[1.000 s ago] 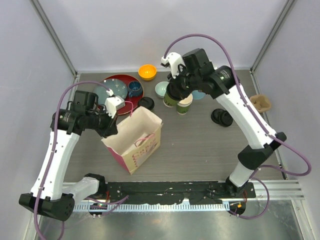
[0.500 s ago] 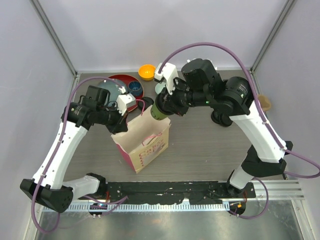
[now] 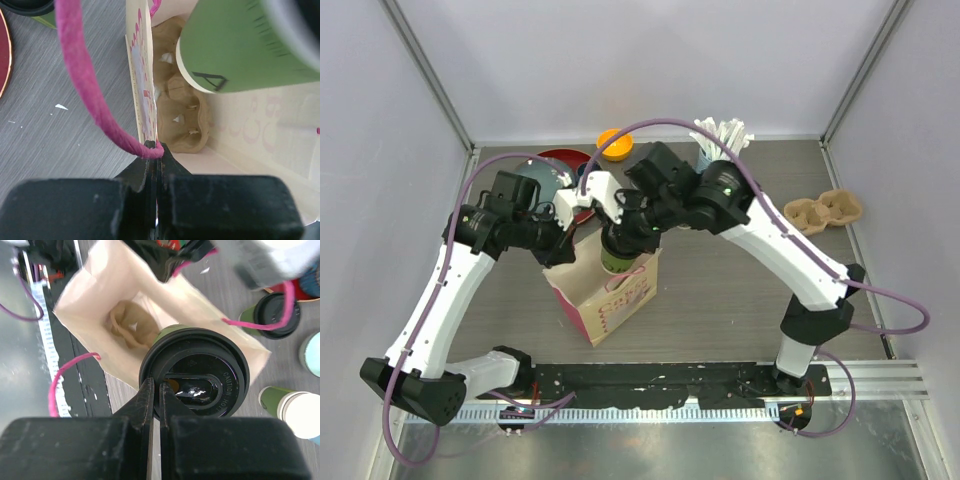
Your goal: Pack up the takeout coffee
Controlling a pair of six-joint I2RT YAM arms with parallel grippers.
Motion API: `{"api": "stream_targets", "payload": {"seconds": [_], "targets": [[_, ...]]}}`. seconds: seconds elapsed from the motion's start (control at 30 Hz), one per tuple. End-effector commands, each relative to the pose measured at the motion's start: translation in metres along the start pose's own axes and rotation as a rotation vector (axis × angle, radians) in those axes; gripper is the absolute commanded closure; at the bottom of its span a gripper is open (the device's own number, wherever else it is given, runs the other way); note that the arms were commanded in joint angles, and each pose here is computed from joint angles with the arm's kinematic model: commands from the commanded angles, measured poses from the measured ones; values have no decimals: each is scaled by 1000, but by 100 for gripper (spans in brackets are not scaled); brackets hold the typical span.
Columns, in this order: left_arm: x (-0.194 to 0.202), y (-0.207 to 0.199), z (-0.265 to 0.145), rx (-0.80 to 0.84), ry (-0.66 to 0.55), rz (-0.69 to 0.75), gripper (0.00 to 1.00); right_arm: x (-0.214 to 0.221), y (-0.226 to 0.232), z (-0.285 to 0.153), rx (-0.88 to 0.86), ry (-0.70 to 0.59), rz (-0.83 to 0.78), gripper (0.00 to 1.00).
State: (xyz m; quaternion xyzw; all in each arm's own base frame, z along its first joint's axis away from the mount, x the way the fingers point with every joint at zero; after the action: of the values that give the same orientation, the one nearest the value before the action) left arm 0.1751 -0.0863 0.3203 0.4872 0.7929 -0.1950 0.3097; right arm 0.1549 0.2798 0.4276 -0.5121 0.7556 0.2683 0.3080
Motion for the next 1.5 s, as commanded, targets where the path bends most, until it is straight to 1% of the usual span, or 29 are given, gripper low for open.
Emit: {"api": "stream_targets", "payload": {"seconds": [0.0,0.2,0.43,0.57,0.73,0.87,0.97,1.07,1.1,1.13,1.2,1.3,1.47], "targets": [[-8,1,-3,-1,-40,39,100,5,-4,22,-90,45,-167,99],[-8,1,-2,9,-39,54,100,5,-9,45,-140,88,-248,99],[-10,2,-3,1,-45,65,100,22,-14,76,-188,190,-252,99],[-12,5,-5,-34,-39,59,100,34,-22,92,-193,251,-219,99],[-12,7,-4,-49,-34,48,100,50,-32,103,-189,287,-179,99],[-12,9,-3,-67,-31,42,100,55,-35,104,-174,297,-151,99],[-14,12,-4,-100,-23,32,100,65,-38,107,-145,339,-122,99],[-14,13,-5,-120,-19,30,100,76,-40,109,-137,338,-90,99],[-14,13,-5,-121,-20,30,100,75,-42,109,-128,302,-80,99],[-14,13,-5,-118,-19,29,100,80,-42,113,-132,305,-65,99],[-14,13,-4,-107,-26,28,100,78,-46,119,-109,252,-25,99],[-15,11,-4,-89,-36,28,100,79,-57,129,-68,215,32,99],[-14,11,-1,-69,-37,25,100,90,-64,142,-15,227,102,99]]}}
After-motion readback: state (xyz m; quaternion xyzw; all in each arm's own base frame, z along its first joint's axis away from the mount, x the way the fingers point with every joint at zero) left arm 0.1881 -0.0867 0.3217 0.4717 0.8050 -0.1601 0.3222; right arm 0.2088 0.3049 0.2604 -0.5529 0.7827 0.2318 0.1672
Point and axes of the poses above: each gripper's point midway between its finger pads, its own z axis out along the fingers, its own y axis along the line the jaws close on, x = y × z, the point moved 10 cm from there along -z, back along the fingers, and after that the axes turned 12 degrees about z, right-handed, at the moved point
